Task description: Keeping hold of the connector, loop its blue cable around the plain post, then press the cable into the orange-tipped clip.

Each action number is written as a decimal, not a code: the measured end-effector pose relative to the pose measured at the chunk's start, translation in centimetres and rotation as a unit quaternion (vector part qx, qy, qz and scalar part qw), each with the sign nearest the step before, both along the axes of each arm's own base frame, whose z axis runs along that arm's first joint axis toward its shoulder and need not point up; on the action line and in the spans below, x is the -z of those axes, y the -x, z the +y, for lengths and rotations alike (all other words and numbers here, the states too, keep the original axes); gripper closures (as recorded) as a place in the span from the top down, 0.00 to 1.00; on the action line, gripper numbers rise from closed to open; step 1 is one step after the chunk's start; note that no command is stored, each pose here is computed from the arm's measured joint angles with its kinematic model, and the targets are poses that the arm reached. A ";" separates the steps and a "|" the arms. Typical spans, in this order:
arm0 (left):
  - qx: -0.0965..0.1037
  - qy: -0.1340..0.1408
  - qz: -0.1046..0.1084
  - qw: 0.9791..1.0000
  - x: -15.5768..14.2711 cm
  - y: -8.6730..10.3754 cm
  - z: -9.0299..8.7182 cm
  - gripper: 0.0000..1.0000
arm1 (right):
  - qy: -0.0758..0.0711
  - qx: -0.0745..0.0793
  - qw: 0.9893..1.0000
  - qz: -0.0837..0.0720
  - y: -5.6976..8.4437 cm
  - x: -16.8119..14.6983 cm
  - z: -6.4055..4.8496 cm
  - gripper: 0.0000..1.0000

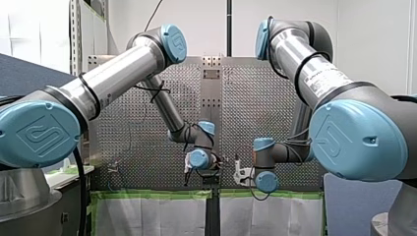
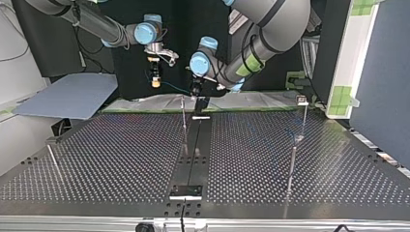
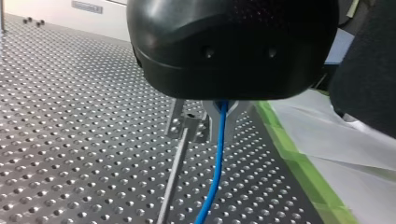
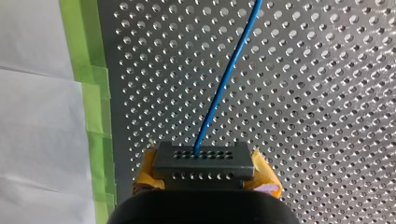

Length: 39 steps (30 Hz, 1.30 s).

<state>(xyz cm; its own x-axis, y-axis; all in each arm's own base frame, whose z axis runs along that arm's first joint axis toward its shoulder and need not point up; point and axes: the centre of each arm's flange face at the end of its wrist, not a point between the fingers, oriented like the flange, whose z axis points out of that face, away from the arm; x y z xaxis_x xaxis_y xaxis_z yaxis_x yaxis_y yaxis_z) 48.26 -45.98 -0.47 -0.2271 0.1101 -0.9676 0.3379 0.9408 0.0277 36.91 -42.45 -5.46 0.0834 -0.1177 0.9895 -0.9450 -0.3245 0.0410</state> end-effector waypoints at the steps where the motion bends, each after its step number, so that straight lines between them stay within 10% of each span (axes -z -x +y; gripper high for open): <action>1: 0.000 0.003 -0.001 1.000 -0.1 -0.1 -0.1 0.00 | 0.001 0.002 1.000 -0.002 0.1 -0.1 -0.2 0.00; 39: -0.018 0.064 0.001 0.998 2.4 -4.3 0.5 0.00 | 0.018 0.031 0.999 0.000 2.2 -0.6 -4.0 0.00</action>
